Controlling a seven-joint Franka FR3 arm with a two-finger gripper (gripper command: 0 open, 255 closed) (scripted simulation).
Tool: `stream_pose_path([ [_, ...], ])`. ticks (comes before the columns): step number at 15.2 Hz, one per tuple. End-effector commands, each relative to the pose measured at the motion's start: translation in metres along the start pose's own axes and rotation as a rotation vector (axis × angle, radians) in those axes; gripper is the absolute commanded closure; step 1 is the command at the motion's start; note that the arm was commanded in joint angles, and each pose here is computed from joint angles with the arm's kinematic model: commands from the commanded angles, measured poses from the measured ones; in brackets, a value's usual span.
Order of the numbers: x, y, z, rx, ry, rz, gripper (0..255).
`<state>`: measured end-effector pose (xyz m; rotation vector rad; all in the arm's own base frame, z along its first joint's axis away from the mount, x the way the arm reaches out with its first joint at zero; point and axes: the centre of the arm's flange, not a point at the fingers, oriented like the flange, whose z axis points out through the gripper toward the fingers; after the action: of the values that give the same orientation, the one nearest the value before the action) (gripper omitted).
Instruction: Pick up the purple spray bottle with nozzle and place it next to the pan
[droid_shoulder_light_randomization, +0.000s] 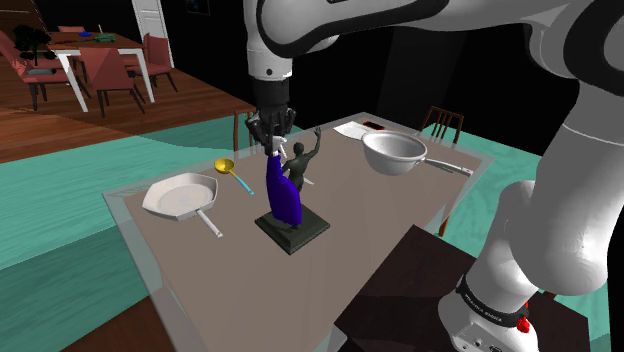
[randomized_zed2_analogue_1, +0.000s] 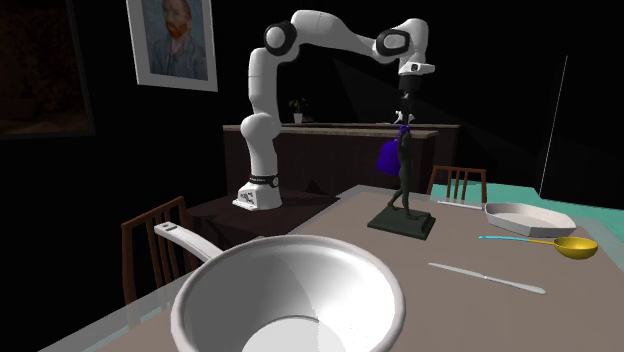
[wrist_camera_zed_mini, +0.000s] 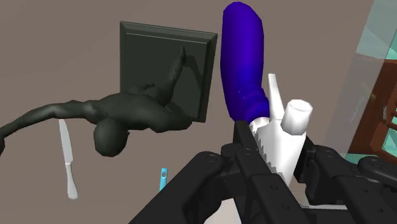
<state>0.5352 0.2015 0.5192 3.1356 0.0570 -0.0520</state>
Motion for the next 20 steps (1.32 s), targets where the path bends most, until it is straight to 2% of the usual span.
stream_pose_path([
  [1,0.006,-0.025,0.005,0.001,0.0,0.002,255],
  [10,0.033,-0.131,0.035,0.001,0.0,0.002,255],
  [20,0.035,-0.131,0.088,0.001,0.0,0.002,255],
])
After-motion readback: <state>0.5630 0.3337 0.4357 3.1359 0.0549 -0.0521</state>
